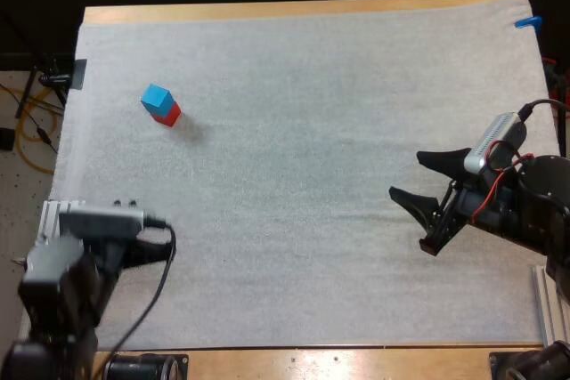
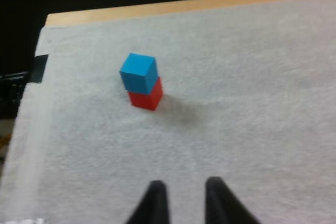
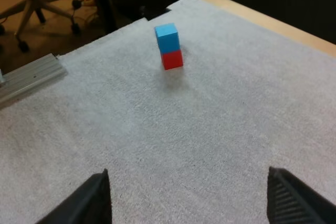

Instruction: Stack red cube on blue cube

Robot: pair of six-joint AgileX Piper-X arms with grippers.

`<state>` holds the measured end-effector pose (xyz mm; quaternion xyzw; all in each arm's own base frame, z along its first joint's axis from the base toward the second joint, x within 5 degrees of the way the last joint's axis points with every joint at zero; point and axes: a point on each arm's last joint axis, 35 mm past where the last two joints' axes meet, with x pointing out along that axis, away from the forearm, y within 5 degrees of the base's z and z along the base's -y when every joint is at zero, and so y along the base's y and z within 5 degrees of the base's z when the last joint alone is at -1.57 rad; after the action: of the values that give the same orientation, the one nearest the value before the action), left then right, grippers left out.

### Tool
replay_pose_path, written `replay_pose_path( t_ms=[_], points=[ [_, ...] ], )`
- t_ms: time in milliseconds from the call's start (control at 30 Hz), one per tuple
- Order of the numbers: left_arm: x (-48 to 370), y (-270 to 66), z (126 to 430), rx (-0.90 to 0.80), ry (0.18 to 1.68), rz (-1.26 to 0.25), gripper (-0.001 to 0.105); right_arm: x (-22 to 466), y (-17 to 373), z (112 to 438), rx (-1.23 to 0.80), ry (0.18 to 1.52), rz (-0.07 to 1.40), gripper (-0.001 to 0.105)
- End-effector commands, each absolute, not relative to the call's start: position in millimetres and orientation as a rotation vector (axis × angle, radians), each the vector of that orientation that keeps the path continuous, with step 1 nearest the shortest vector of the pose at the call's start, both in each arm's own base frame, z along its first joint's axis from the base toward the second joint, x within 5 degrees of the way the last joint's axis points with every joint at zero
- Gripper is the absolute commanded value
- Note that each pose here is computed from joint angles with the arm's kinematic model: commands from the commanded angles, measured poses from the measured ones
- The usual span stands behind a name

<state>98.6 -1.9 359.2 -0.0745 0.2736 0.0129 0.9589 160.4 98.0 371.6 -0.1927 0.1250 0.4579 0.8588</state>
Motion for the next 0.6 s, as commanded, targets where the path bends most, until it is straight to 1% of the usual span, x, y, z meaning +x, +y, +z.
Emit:
replay_pose_path(
  t_ms=[0,100,200,333,433,533,567],
  points=[
    [104,-1,368,-0.119,0.531,0.053,0.006,160,98,377,-0.416,0.231,0.962,0.061],
    [125,3,378,-0.060,0.567,0.064,0.000,160,98,377,-0.419,0.233,0.951,0.061],
    [149,12,385,-0.017,0.615,0.020,0.000,161,98,377,-0.419,0.236,0.942,0.061],
    [185,34,391,-0.083,0.648,0.001,0.000,161,98,377,-0.409,0.241,0.940,0.061],
    [219,45,387,-0.085,0.695,-0.017,0.000,160,98,376,-0.405,0.244,0.940,0.061],
    [251,47,380,-0.087,0.767,-0.042,0.000,160,98,376,-0.405,0.248,0.940,0.061],
    [255,47,379,-0.087,0.778,-0.046,0.000,160,98,376,-0.403,0.250,0.940,0.061]
  ],
)
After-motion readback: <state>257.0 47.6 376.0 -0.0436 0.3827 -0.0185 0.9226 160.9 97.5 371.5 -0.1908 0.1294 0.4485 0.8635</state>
